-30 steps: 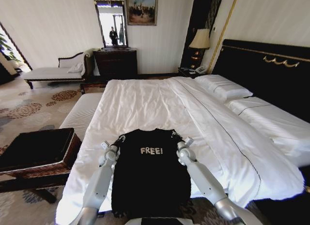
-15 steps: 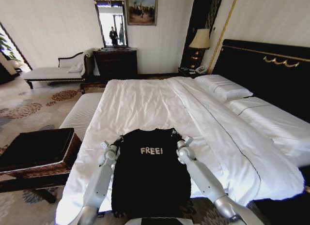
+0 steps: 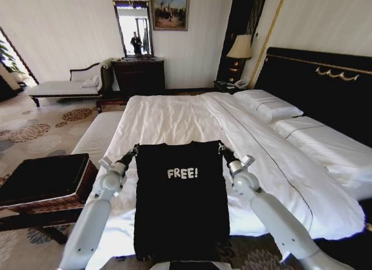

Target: Fold the clothes on the bed and place them into the basket.

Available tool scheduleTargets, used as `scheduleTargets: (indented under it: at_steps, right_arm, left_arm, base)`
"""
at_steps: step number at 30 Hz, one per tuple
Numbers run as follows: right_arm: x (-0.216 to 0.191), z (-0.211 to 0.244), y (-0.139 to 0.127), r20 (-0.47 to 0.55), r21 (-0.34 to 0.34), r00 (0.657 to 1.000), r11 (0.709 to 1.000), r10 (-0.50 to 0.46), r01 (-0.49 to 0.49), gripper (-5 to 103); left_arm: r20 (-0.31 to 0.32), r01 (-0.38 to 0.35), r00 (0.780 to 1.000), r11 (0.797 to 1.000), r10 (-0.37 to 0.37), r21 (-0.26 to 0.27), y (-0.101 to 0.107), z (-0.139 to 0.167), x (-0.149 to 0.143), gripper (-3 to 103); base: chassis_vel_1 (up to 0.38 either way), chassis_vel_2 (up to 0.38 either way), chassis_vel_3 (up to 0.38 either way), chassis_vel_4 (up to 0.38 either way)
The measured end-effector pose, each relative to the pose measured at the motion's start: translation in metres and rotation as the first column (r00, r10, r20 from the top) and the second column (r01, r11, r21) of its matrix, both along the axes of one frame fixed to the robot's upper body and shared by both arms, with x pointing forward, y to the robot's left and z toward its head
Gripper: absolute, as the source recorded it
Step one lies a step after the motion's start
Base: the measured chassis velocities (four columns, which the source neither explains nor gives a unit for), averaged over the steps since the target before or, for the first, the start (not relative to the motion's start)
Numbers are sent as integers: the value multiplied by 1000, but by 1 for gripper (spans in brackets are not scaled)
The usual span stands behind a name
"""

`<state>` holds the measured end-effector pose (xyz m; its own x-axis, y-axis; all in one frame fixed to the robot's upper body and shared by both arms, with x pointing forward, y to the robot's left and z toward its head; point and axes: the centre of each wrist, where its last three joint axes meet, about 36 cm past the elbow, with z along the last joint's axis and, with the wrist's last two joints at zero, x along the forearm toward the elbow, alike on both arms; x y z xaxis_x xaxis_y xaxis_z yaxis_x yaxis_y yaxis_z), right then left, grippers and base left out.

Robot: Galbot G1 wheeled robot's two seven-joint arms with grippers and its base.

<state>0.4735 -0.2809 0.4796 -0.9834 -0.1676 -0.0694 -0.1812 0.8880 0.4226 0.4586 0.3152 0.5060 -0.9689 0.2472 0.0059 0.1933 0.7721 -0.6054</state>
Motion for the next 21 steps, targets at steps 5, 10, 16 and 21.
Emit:
scheduleTargets:
  at_steps: [5,10,16,21]
  right_arm:
    - [-7,38,5,71,6,996,999,50,-51,1]
    - [-3,72,12,156,-25,982,994,110,-107,1]
    - [21,95,16,193,-7,974,992,123,-124,1]
    - [42,85,19,177,0,979,994,105,-107,1]
  left_arm:
    - [60,27,998,1000,-27,7,1,46,-15,2]
    - [115,50,992,999,-52,17,3,82,-19,2]
    - [147,43,988,998,-48,39,11,103,-1,2]
    - [136,22,990,999,-27,32,19,103,19,2]
  base:
    - [0,0,0,0]
    - [0,0,0,0]
    - [0,0,0,0]
    - [0,0,0,0]
